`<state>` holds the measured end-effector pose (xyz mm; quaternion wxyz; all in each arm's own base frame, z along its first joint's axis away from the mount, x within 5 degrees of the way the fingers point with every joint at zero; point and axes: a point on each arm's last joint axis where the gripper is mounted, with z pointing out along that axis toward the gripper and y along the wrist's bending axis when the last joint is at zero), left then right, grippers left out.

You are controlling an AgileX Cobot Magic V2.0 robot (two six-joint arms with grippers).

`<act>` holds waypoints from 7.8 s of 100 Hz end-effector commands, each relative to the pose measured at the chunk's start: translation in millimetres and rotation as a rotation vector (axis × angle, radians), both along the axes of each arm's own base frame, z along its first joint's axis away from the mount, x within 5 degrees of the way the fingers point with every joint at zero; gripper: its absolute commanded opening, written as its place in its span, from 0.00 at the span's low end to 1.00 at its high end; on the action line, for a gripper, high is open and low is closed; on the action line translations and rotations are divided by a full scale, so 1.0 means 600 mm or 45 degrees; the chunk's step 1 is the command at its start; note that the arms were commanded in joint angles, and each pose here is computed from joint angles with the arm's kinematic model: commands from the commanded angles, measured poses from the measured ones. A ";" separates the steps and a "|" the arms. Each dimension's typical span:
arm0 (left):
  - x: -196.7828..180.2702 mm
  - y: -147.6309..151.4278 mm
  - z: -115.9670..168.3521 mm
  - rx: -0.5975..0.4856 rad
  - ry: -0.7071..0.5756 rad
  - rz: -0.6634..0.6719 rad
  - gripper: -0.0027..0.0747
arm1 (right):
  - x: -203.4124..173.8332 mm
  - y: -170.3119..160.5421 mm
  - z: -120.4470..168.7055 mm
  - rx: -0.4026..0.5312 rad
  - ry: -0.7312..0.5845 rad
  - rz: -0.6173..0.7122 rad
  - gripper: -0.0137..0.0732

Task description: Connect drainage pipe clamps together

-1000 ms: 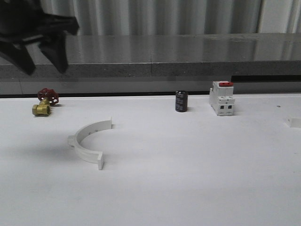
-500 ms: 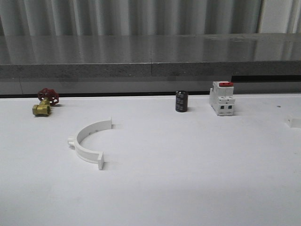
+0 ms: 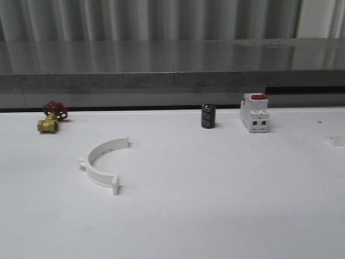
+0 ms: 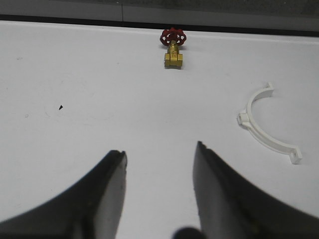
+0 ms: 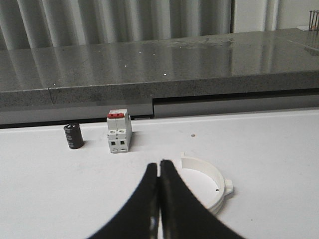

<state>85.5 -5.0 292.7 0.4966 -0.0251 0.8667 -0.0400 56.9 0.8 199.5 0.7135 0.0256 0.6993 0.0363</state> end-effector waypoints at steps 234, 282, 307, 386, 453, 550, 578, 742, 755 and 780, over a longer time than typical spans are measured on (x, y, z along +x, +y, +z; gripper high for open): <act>0.004 0.001 0.011 0.029 -0.141 -0.009 0.01 | 0.487 -0.138 0.014 -0.011 1.395 -0.156 0.78; 0.004 0.001 0.011 0.029 -0.142 -0.009 0.01 | 0.510 -0.144 -0.030 -0.027 1.455 -0.133 0.72; 0.004 0.001 0.011 0.029 -0.142 -0.009 0.01 | 0.506 -0.141 -0.033 0.007 1.495 -0.125 0.32; 0.004 0.001 0.011 0.028 -0.144 -0.010 0.01 | 0.526 -0.019 0.061 0.005 1.472 0.002 0.25; 0.004 0.001 0.011 0.026 -0.144 -0.010 0.01 | 0.512 0.332 0.078 -0.061 1.358 0.035 0.25; 0.004 0.001 0.012 0.026 -0.146 -0.010 0.01 | 0.520 0.490 0.017 -0.045 1.400 0.106 0.25; 0.004 0.001 0.012 0.026 -0.146 -0.010 0.01 | 0.524 0.495 0.020 0.015 1.366 0.119 0.25; 0.004 0.001 0.012 0.026 -0.146 -0.010 0.01 | 0.523 0.494 0.019 0.048 1.379 0.086 0.25; 0.004 0.001 0.012 0.026 -0.146 -0.010 0.01 | 0.522 0.493 0.019 0.046 1.381 0.084 0.25; 0.004 0.001 0.012 0.026 -0.146 -0.010 0.01 | 0.521 0.491 0.018 0.037 1.395 0.070 0.25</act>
